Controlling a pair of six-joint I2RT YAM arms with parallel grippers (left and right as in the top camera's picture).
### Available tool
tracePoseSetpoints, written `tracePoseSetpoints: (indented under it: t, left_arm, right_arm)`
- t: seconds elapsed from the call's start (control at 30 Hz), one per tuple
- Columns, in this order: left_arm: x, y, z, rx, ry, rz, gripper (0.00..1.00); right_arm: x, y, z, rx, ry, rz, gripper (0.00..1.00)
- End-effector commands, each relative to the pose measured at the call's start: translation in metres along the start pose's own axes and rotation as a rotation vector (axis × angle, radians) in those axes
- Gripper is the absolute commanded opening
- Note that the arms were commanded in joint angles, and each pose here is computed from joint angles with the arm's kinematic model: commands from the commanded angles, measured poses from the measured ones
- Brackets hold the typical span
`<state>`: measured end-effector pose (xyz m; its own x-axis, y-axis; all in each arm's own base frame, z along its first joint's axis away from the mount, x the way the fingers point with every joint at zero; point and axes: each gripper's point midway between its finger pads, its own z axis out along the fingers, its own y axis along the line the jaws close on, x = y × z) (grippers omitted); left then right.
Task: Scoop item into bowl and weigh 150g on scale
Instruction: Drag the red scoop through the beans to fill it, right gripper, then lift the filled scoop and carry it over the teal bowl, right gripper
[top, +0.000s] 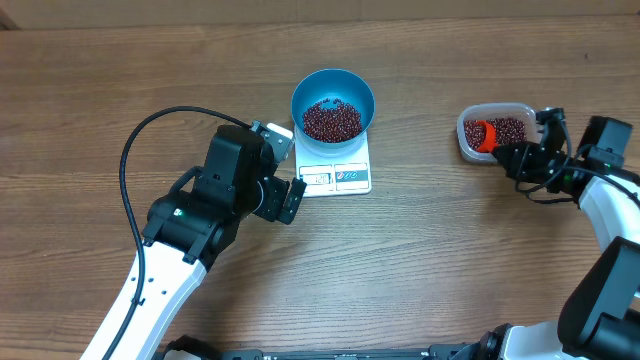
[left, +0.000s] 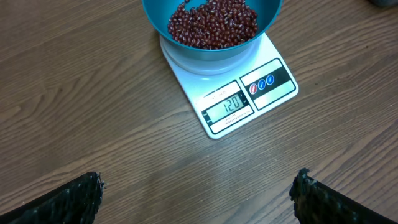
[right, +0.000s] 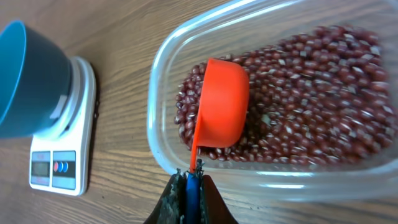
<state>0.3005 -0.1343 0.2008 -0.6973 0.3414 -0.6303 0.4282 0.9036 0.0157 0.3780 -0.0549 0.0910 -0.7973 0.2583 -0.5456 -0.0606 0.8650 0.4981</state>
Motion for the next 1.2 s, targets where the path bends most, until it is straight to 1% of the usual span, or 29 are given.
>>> tracePoseSetpoints:
  t: [0.0,0.17,0.37,0.6,0.7,0.9,1.17]
  left_arm:
    - [0.001,0.0,0.002,-0.006,0.007,-0.007,1.0]
    - [0.001,0.0,0.002,-0.006,0.007,-0.007,1.0]
    - [0.001,0.0,0.002,-0.006,0.007,-0.007,1.0]
    - [0.001,0.0,0.002,-0.005,0.007,-0.007,1.0]
    - [0.001,0.0,0.002,-0.006,0.007,-0.007,1.0]
    - [0.001,0.0,0.002,-0.006,0.007,-0.007,1.0]
    - [0.001,0.0,0.002,-0.006,0.007,-0.007,1.0]
  right_arm:
    - [0.0,-0.005,-0.006,-0.023,-0.018,0.114,0.04]
    - [-0.003,-0.003,-0.013,-0.081,-0.04,0.142,0.04]
    - [-0.01,0.006,-0.026,-0.197,-0.088,0.165,0.04]
    - [-0.014,-0.004,-0.041,-0.227,-0.129,0.224,0.04]
    - [-0.016,-0.002,-0.048,-0.269,-0.148,0.235,0.04]
    - [-0.02,0.017,-0.056,-0.393,-0.165,0.24,0.04]
    - [-0.017,0.039,-0.063,-0.52,-0.144,0.287,0.04]
